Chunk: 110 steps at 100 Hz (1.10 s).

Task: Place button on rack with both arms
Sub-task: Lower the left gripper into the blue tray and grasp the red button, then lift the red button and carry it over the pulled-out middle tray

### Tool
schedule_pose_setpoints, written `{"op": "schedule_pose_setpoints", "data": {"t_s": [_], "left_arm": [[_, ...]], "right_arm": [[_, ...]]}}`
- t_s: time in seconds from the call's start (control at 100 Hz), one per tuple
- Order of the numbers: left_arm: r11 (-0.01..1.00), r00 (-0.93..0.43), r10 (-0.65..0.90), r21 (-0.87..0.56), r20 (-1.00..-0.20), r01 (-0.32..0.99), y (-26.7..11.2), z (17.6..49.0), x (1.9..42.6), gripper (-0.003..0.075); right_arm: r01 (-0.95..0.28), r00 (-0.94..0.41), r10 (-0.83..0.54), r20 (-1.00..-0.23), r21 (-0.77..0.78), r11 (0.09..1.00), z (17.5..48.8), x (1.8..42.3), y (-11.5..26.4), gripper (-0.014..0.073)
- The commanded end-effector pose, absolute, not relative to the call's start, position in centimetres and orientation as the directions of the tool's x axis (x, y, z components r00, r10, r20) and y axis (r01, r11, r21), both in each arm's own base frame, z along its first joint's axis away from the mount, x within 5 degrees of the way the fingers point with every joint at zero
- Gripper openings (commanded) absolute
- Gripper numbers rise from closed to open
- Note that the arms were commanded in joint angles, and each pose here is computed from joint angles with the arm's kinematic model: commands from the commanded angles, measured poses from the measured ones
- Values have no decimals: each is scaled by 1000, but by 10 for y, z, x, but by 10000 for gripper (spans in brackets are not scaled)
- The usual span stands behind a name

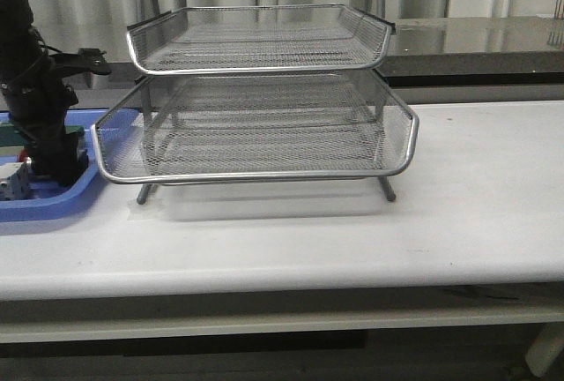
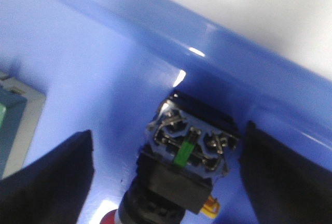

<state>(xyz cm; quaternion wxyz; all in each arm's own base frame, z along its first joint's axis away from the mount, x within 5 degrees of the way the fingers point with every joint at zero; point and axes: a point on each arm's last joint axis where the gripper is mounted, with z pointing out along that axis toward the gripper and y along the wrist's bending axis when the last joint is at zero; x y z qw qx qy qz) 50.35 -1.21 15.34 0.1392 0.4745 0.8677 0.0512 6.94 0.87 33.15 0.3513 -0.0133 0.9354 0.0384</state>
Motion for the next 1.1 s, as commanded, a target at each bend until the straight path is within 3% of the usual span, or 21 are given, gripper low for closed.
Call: {"op": "schedule_pose_setpoints", "data": {"t_s": [0.0, 0.16, 0.27, 0.55, 0.74, 1.09], "left_arm": [[549, -486, 834, 302, -261, 779, -15, 193, 506, 410], [549, -486, 834, 302, -261, 779, -15, 193, 506, 162], [548, -485, 834, 302, -261, 780, -15, 198, 506, 78], [568, -510, 821, 273, -257, 777, -13, 239, 504, 58], [660, -575, 747, 264, -333, 704, -6, 282, 498, 58], [742, -580, 666, 331, -469, 583, 9, 365, 464, 58]], "right_arm": [[-54, -699, 10, -715, 67, 996, 344, 72, 9, -69], [-54, -699, 10, -715, 67, 996, 344, 72, 9, -69], [-54, -699, 10, -715, 67, 996, 344, 72, 9, -69], [-54, -699, 10, -715, 67, 996, 344, 72, 9, -69], [-54, -700, 10, -714, 66, 996, 344, 72, 9, -69], [-54, -699, 10, -715, 67, 996, 344, 72, 9, -69]]}}
